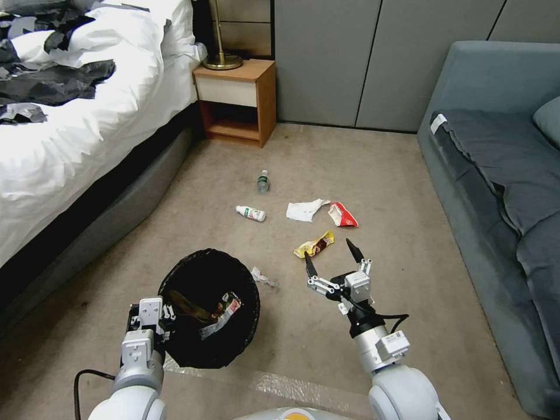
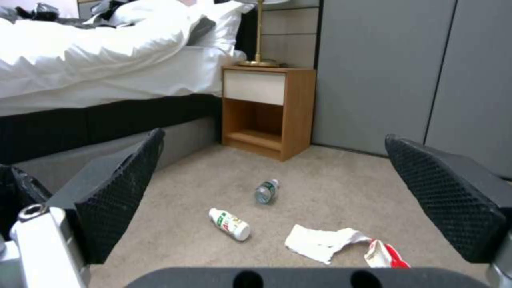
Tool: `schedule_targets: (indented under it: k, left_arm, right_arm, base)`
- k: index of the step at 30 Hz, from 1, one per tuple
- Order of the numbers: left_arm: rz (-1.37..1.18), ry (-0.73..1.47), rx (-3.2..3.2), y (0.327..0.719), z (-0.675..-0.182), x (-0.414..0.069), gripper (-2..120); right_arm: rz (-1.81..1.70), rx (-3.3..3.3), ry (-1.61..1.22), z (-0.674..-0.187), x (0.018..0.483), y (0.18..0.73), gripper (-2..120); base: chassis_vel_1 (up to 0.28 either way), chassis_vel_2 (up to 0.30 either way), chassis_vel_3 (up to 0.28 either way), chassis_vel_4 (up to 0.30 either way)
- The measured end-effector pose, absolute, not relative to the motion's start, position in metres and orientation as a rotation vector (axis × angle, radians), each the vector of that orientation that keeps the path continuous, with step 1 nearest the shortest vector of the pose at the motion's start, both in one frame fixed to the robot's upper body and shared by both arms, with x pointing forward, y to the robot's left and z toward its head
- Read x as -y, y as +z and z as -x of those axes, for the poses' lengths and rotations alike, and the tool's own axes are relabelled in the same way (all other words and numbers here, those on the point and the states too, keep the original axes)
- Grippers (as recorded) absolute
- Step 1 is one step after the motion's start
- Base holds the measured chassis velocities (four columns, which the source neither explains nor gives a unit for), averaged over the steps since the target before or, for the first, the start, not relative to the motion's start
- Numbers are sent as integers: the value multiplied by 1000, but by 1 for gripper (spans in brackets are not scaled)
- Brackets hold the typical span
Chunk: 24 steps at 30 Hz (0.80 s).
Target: Pick up the trash bin, then pick up the garbage from the floor and place it into the trash bin.
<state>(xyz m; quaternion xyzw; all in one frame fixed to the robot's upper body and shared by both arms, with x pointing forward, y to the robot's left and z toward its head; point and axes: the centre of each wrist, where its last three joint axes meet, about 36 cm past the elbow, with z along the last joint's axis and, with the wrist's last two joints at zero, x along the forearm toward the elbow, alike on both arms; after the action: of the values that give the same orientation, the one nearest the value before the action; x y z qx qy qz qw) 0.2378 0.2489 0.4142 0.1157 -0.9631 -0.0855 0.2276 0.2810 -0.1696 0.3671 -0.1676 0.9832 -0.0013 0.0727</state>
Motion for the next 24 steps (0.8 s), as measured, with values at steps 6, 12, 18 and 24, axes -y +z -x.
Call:
schedule_targets:
  k: [6, 12, 18, 24]
  left_arm:
    - [-320, -234, 2655, 414, -238, -248, 0]
    - [-321, -235, 2656, 414, -240, -249, 0]
    - [-321, -235, 2653, 412, -240, -249, 0]
    - [-323, -234, 2654, 412, -241, -249, 0]
  right_arm:
    - [506, -2946, -3, -283, 169, 368, 100]
    - [513, -2939, -12, -284, 169, 368, 100]
    - [517, -2934, -19, -285, 169, 368, 100]
    - [532, -2924, -21, -286, 168, 365, 100]
  base:
    - [-14, 9, 7, -9]
    - [-123, 118, 135, -120]
    - [-212, 205, 210, -213]
    - [-229, 249, 256, -263]
